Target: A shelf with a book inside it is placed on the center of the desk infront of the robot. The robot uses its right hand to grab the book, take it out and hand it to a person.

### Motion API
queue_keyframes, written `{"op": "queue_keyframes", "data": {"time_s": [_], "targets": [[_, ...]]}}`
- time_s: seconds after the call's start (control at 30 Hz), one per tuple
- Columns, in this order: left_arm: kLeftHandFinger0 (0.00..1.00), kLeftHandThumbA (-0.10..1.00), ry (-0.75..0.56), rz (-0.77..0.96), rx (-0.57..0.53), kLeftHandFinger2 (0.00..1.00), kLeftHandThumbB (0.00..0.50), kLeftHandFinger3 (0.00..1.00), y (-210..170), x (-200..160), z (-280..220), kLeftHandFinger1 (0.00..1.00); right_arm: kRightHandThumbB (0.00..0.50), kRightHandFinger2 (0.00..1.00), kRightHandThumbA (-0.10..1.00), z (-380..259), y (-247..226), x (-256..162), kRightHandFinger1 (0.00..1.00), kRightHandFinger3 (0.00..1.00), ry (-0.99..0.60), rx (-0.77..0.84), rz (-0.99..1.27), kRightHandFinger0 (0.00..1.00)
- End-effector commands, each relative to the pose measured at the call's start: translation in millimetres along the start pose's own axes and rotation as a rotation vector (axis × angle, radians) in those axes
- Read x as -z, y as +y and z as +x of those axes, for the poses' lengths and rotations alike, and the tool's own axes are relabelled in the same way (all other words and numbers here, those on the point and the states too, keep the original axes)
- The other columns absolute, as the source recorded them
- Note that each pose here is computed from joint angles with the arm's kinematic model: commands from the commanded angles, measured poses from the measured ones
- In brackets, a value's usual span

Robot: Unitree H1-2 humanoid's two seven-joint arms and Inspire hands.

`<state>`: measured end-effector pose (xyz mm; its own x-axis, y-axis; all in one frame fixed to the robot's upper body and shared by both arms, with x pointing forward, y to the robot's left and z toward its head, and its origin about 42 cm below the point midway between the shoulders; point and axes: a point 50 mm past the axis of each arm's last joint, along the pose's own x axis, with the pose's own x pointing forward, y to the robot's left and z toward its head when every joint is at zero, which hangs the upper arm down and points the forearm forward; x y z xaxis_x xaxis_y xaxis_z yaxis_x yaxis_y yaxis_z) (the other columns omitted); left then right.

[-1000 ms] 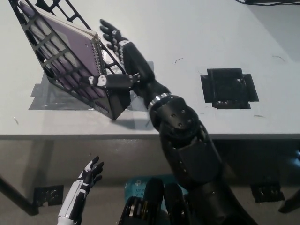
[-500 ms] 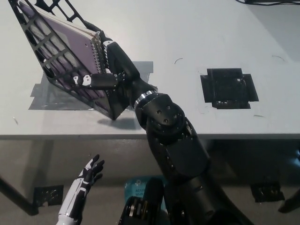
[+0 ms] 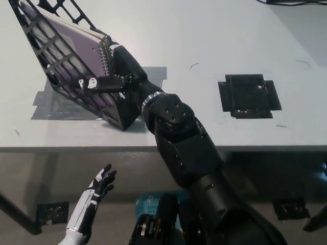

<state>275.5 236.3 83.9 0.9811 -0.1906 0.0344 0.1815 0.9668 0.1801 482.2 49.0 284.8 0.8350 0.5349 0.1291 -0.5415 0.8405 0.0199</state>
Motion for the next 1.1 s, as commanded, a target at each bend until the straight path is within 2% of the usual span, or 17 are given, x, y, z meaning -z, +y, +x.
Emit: {"op": "queue_keyframes", "data": {"time_s": [0.0,0.13,0.2,0.43,0.47,0.5,0.6,0.63,0.67,0.7,0.73,0.77,0.8,0.83,0.93,0.97,1.07], "targets": [[1.00,1.00,-0.050,0.037,0.011,1.00,0.269,1.00,2.3,-11.4,6.4,1.00,0.250,1.00,1.00,18.3,12.2,-29.6,1.00,1.00,-0.094,-0.047,0.016,1.00],[1.00,1.00,-0.046,0.030,0.014,1.00,0.278,1.00,2.8,-12.2,8.9,1.00,0.237,1.00,1.00,23.6,8.1,-25.1,1.00,1.00,-0.074,-0.041,-0.002,1.00],[1.00,1.00,-0.051,0.038,0.019,1.00,0.261,1.00,3.2,-12.7,9.3,1.00,0.247,1.00,1.00,25.4,8.5,-24.0,1.00,1.00,-0.071,-0.040,0.013,1.00],[1.00,1.00,-0.056,0.051,0.024,1.00,0.273,1.00,3.9,-16.1,13.9,1.00,0.249,1.00,1.00,28.8,11.6,-28.6,1.00,1.00,-0.082,-0.051,0.038,1.00],[1.00,1.00,-0.057,0.055,0.027,1.00,0.274,1.00,4.1,-16.3,13.9,1.00,0.243,1.00,1.00,29.0,12.9,-29.4,1.00,1.00,-0.084,-0.051,0.038,1.00],[1.00,1.00,-0.059,0.048,0.027,1.00,0.281,1.00,4.2,-15.8,13.9,1.00,0.210,1.00,1.00,29.2,14.6,-30.3,1.00,1.00,-0.085,-0.055,0.044,1.00],[1.00,1.00,-0.060,0.053,0.031,1.00,0.279,1.00,3.9,-15.3,13.3,1.00,0.209,1.00,1.00,29.8,16.5,-31.0,1.00,1.00,-0.083,-0.054,0.028,1.00],[1.00,1.00,-0.061,0.054,0.031,1.00,0.278,1.00,3.7,-15.5,13.7,1.00,0.213,1.00,1.00,30.0,15.9,-31.5,1.00,1.00,-0.080,-0.040,0.005,0.89],[1.00,1.00,-0.062,0.055,0.031,1.00,0.273,1.00,3.6,-15.8,13.8,1.00,0.203,0.82,1.00,30.6,15.0,-31.5,0.67,1.00,-0.072,-0.028,-0.021,0.52],[1.00,1.00,-0.062,0.056,0.030,1.00,0.273,1.00,3.6,-16.0,13.8,1.00,0.192,0.70,1.00,31.0,14.6,-31.4,0.53,0.90,-0.067,-0.024,-0.033,0.39],[1.00,1.00,-0.063,0.060,0.031,1.00,0.273,1.00,4.0,-16.5,13.5,1.00,0.171,0.40,1.00,32.2,13.6,-31.5,0.25,0.62,-0.044,-0.023,-0.075,0.13],[1.00,1.00,-0.063,0.061,0.031,1.00,0.273,1.00,4.2,-16.8,13.4,1.00,0.153,0.14,1.00,32.8,13.5,-31.8,0.05,0.29,-0.029,-0.027,-0.095,0.03],[1.00,1.00,-0.063,0.057,0.031,1.00,0.273,1.00,4.2,-16.9,13.4,1.00,0.114,0.03,1.00,33.2,14.5,-32.0,0.01,0.09,-0.014,-0.028,-0.147,0.01],[1.00,1.00,-0.065,0.054,0.031,1.00,0.271,1.00,4.3,-16.7,13.7,1.00,0.066,0.00,1.00,32.7,16.0,-30.9,0.00,0.00,-0.001,-0.032,-0.158,0.00],[1.00,1.00,-0.067,0.059,0.036,1.00,0.271,1.00,4.1,-18.6,15.6,1.00,0.012,0.08,1.00,31.8,15.2,-25.7,0.01,0.03,0.031,-0.022,-0.157,0.00],[1.00,1.00,-0.067,0.063,0.037,1.00,0.271,1.00,4.6,-19.1,15.8,1.00,0.001,0.19,1.00,31.5,14.7,-22.9,0.04,0.10,0.036,-0.019,-0.149,0.00],[1.00,1.00,-0.064,0.057,0.040,1.00,0.263,1.00,5.3,-19.7,16.6,1.00,0.000,0.35,1.00,30.7,11.7,-17.8,0.10,0.26,0.040,-0.013,-0.133,0.00]]}}
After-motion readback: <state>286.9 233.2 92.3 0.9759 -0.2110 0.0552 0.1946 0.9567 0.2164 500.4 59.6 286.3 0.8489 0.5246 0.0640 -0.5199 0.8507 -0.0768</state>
